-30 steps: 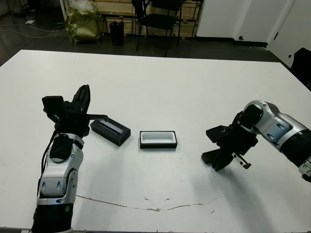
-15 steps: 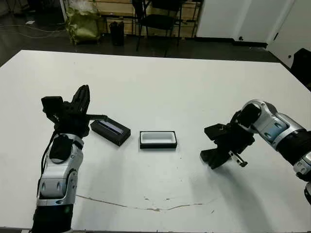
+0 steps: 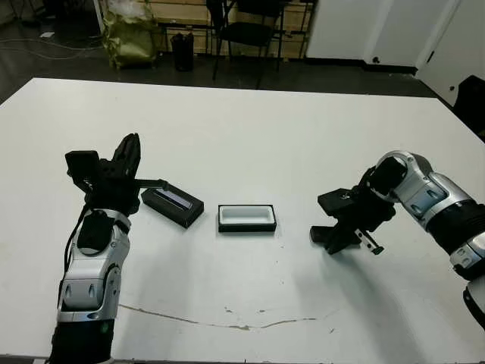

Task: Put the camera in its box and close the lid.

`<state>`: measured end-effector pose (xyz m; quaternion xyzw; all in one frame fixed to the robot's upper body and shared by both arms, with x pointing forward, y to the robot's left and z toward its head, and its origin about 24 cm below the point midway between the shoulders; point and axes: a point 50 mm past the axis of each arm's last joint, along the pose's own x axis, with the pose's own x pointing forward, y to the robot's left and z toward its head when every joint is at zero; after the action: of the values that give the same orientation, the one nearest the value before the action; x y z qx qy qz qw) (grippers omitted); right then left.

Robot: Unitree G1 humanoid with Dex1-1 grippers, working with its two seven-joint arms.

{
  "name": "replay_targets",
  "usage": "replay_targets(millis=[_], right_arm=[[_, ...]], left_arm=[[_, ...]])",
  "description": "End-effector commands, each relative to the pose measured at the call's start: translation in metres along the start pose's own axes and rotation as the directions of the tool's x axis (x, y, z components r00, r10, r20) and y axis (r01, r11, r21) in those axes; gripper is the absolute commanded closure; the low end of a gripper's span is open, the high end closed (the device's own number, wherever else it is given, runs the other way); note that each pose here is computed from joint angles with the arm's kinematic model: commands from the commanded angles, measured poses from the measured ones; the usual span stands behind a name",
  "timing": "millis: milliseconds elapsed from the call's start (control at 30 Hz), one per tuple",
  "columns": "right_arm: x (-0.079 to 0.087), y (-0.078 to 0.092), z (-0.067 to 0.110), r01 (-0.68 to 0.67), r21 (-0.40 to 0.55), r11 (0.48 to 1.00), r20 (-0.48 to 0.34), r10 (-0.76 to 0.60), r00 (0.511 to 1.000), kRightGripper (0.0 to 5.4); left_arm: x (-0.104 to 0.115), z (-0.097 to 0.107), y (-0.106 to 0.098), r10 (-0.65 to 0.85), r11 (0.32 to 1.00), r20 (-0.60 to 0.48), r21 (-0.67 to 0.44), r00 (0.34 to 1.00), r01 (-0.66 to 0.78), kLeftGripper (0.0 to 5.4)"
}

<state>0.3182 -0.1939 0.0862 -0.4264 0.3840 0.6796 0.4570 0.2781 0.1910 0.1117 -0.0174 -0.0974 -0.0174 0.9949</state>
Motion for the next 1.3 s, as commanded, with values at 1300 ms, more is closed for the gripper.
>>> replay_targets(millis=[1300], right_arm=[[-0.120, 0.037, -0.010, 0.501, 0.348, 0.792, 0.404, -0.609, 0.683, 5.39]], left_arm=[[-0.003, -0.008, 0.003, 0.000, 1.000, -0.025, -0.009, 1.000, 0.000, 5.38]])
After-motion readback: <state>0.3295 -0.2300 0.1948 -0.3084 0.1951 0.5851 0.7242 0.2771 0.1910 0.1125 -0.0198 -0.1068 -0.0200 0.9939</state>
